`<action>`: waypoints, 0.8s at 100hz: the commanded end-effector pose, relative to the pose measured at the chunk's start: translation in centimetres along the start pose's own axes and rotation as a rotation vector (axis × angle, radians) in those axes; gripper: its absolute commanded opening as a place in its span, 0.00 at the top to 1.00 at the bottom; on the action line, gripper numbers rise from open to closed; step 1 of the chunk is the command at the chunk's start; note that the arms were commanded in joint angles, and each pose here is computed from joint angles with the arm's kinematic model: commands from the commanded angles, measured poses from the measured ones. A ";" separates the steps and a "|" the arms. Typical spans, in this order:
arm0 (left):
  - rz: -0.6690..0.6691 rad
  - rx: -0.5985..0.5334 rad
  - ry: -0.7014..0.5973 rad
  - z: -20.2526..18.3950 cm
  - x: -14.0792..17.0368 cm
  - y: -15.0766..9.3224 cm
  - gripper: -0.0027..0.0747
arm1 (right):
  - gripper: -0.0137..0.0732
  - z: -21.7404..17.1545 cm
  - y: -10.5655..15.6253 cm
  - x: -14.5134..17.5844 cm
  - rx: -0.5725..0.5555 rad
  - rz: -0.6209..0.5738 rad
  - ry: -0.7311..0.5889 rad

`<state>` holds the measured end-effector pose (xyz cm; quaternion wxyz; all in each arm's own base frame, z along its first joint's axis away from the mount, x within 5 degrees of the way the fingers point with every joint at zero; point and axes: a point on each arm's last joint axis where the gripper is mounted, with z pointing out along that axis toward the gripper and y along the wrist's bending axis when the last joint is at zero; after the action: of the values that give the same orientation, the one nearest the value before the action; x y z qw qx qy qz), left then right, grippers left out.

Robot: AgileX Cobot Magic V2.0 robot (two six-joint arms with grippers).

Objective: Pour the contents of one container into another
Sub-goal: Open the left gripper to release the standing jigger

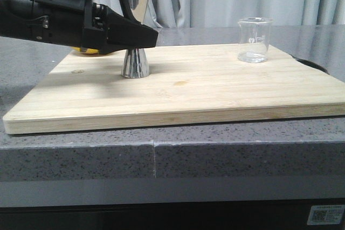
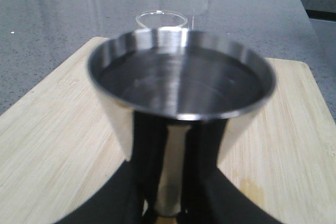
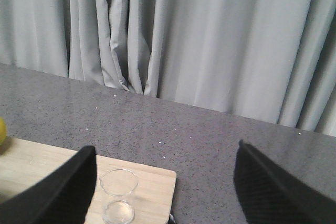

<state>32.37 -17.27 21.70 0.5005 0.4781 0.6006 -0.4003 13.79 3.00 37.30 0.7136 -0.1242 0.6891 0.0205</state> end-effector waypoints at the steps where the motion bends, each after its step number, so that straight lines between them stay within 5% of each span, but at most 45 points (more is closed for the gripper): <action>1: 0.019 0.000 -0.127 -0.4 -2.9 -0.1 0.95 | 0.27 -0.2 0.0 -1.4 -0.005 -0.002 -0.094; 80: 0.008 -0.018 -0.113 -0.5 -2.8 0.1 0.35 | 0.27 -0.2 0.0 -1.5 -0.006 -0.002 -0.099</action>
<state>32.44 -17.25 21.63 0.4988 0.4754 0.6056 -0.3981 13.79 3.00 37.30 0.7136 -0.1239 0.6892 0.0208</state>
